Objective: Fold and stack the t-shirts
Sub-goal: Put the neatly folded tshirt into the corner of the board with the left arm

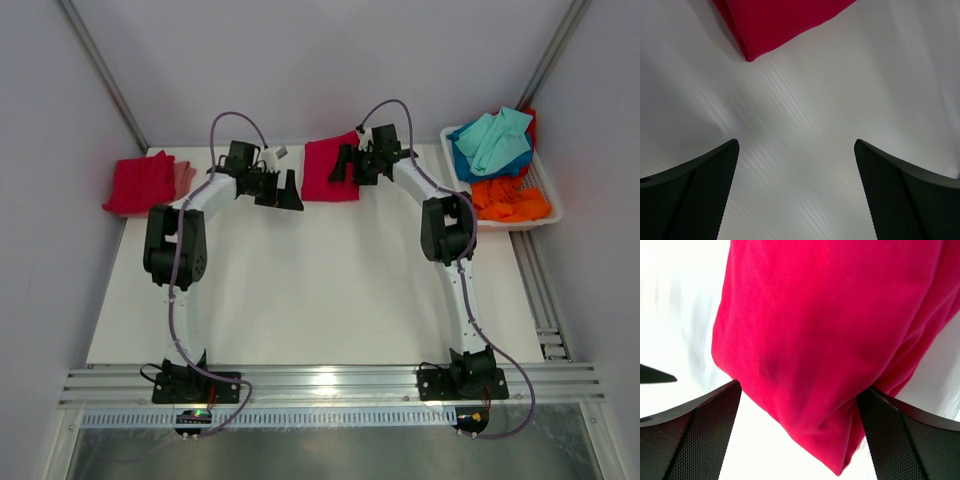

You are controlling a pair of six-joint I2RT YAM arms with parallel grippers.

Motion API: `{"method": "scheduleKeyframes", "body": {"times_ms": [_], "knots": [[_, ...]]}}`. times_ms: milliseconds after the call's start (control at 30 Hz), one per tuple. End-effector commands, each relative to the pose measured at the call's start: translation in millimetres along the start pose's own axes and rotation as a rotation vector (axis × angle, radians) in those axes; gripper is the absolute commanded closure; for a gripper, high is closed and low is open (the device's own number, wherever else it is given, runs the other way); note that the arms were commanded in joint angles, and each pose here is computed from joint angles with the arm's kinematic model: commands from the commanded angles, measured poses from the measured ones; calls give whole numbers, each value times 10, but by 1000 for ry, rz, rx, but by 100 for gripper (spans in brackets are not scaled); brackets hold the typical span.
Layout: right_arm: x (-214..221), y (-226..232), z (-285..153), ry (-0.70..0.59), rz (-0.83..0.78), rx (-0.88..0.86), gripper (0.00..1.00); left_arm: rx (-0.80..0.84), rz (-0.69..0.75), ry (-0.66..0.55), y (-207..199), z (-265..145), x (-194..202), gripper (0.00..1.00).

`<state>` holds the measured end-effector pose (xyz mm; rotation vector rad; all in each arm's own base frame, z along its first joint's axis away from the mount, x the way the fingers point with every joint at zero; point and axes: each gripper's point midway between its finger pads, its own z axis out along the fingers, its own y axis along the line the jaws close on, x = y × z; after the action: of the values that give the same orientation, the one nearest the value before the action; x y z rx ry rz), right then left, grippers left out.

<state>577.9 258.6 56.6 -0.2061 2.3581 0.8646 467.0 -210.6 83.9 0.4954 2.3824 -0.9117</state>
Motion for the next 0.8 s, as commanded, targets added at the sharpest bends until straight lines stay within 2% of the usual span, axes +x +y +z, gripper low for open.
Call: {"method": "scheduleKeyframes", "body": {"times_ms": [0,333,767], "knots": [[608,8,-178,194,83,73,1,9,66,-63,-148,-248,-203,1],[1201,-162,-392,313,110,145,1,21,61,-74,-186,-299,-171,1],[1247,-139,-535,312,75,187,1,16,65,-81,-194,-351,-135,1]]}}
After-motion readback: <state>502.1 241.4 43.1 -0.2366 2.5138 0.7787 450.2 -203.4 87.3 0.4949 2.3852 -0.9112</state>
